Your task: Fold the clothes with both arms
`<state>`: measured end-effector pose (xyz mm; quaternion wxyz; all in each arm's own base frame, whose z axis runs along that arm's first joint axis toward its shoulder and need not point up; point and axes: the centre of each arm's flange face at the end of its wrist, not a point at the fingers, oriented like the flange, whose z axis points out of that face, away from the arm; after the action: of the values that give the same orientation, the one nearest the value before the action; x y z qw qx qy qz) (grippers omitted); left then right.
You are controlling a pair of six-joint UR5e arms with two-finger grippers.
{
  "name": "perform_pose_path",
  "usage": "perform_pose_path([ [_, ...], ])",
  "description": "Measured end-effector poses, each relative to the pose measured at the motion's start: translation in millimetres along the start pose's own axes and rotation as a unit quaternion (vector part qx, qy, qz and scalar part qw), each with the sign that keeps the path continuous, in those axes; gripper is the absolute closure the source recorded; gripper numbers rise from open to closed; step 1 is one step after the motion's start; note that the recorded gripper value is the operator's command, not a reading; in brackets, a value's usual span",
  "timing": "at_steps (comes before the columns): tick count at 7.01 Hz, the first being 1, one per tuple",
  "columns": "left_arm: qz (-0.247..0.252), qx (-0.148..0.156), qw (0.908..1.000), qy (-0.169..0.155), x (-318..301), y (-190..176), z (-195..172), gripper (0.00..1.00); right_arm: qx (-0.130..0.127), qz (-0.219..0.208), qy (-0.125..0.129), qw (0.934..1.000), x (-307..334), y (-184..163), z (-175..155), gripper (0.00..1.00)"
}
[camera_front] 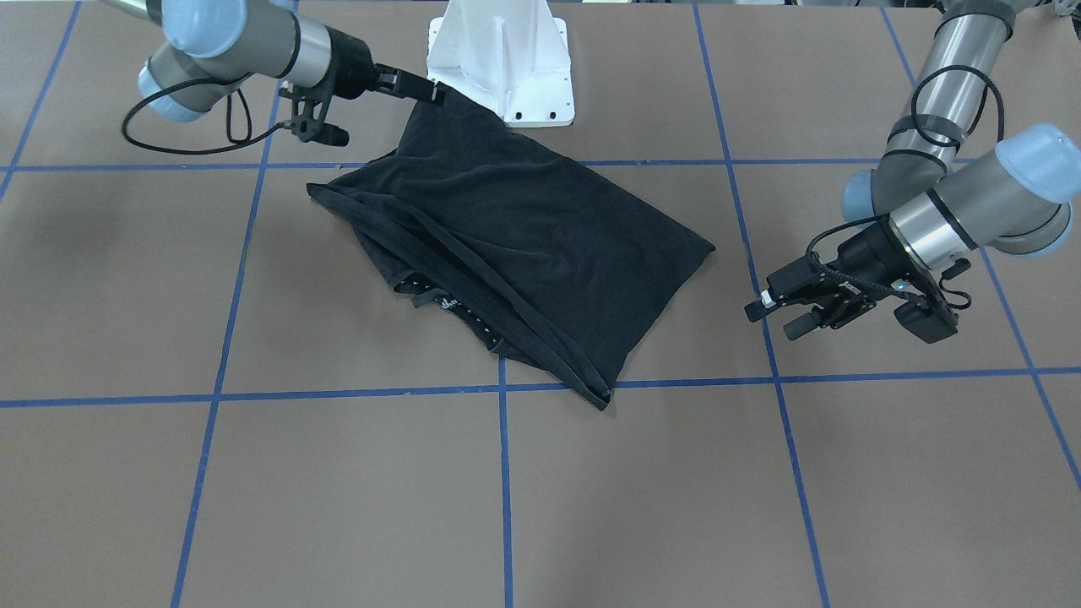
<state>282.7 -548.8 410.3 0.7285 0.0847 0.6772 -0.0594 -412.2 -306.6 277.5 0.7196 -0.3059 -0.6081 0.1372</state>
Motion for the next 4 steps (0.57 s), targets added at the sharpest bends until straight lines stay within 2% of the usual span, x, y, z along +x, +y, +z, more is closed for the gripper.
perform_pose_path([
  [2,-0.035,-0.028,0.999,0.003,-8.0,62.8,-2.2,0.01,0.066,-0.022,-0.041,0.9967,-17.6,-36.7,-46.9,0.0],
  [4,-0.065,-0.022,0.9975,-0.013,-25.0,110.3,23.4,0.01,0.113,-0.034,-0.066,0.9908,-24.5,-51.8,-60.3,0.0],
])
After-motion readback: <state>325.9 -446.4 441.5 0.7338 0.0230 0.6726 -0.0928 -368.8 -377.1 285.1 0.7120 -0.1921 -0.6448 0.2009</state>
